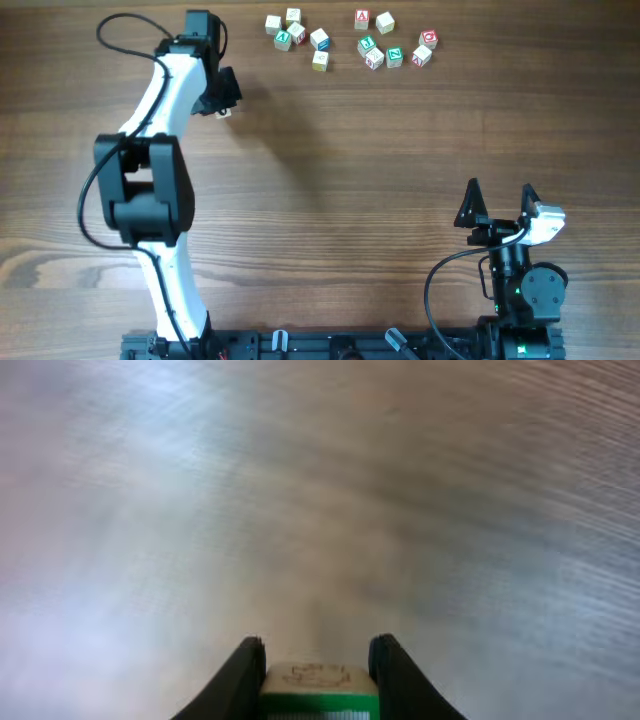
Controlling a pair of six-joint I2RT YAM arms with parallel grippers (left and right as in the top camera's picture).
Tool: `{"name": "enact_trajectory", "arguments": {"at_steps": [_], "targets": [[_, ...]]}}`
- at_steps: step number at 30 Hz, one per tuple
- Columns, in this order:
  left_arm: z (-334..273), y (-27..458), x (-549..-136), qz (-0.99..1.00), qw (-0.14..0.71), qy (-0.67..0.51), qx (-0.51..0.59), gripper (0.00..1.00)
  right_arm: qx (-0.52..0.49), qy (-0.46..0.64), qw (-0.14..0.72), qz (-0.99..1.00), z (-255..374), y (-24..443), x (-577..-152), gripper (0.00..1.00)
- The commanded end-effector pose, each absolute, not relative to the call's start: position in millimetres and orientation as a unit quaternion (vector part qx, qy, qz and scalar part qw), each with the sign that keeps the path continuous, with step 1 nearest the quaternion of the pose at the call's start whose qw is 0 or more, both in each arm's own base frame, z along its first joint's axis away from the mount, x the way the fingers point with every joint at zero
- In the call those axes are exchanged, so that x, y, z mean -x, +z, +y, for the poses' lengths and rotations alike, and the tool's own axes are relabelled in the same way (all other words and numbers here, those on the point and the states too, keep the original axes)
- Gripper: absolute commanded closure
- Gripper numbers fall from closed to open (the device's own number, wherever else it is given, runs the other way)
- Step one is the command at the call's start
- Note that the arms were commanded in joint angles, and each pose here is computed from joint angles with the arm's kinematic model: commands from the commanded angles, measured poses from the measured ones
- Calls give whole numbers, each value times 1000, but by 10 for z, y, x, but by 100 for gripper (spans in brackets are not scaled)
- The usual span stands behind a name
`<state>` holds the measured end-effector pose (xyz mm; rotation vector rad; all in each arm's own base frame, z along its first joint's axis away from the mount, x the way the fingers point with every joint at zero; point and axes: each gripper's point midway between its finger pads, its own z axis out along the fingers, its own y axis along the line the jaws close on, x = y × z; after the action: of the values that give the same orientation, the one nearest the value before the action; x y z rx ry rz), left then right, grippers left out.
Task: Form a circle
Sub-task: 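Carry the N block left and set it down on the table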
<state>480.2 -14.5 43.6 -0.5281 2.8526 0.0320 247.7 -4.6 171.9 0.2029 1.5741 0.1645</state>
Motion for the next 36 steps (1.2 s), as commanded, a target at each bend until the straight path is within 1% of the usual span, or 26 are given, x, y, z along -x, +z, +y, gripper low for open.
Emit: {"name": "enact_trajectory", "arguments": {"at_steps": [1,4,6,9,11,12,16,19,21,22,23,26,28,32,36], "targets": [[-20,751,-4666,945,130,26,299,96,-89,80,702,702,-31,1746,-2474,0],[38,754,-4546,929,118,48,347,96,-89,80,702,702,-31,1746,-2474,0],[235,790,-4470,905,136,113,387,96,-88,80,702,702,-30,1746,-2474,0],[360,767,-4382,887,154,174,400,96,-88,80,702,702,-30,1746,-2474,0],[506,755,-4288,856,186,242,417,96,-89,80,702,702,-31,1746,-2474,0],[515,691,-4276,853,195,252,413,96,-88,80,702,702,-31,1746,-2474,0],[455,231,-4176,858,203,244,403,95,-89,80,702,702,-31,1746,-2474,0],[461,33,-4107,859,205,238,404,96,-88,80,702,702,-31,1746,-2474,0],[393,-53,-4142,880,195,217,375,95,-88,80,702,702,-30,1746,-2474,0],[358,-74,-4164,887,191,206,367,92,-88,80,702,702,-31,1746,-2474,0],[326,-91,-4198,892,190,193,361,85,-88,80,702,702,-30,1746,-2474,0],[293,-118,-4237,895,188,171,366,76,-88,80,702,702,-30,1746,-2474,0],[320,-122,-4226,895,185,172,369,73,-88,80,702,702,-30,1746,-2474,0],[439,-139,-4129,893,166,181,378,72,-88,80,702,702,-30,1746,-2474,0],[472,-178,-4113,894,152,161,390,59,-88,80,702,702,-30,1746,-2474,0]]}}
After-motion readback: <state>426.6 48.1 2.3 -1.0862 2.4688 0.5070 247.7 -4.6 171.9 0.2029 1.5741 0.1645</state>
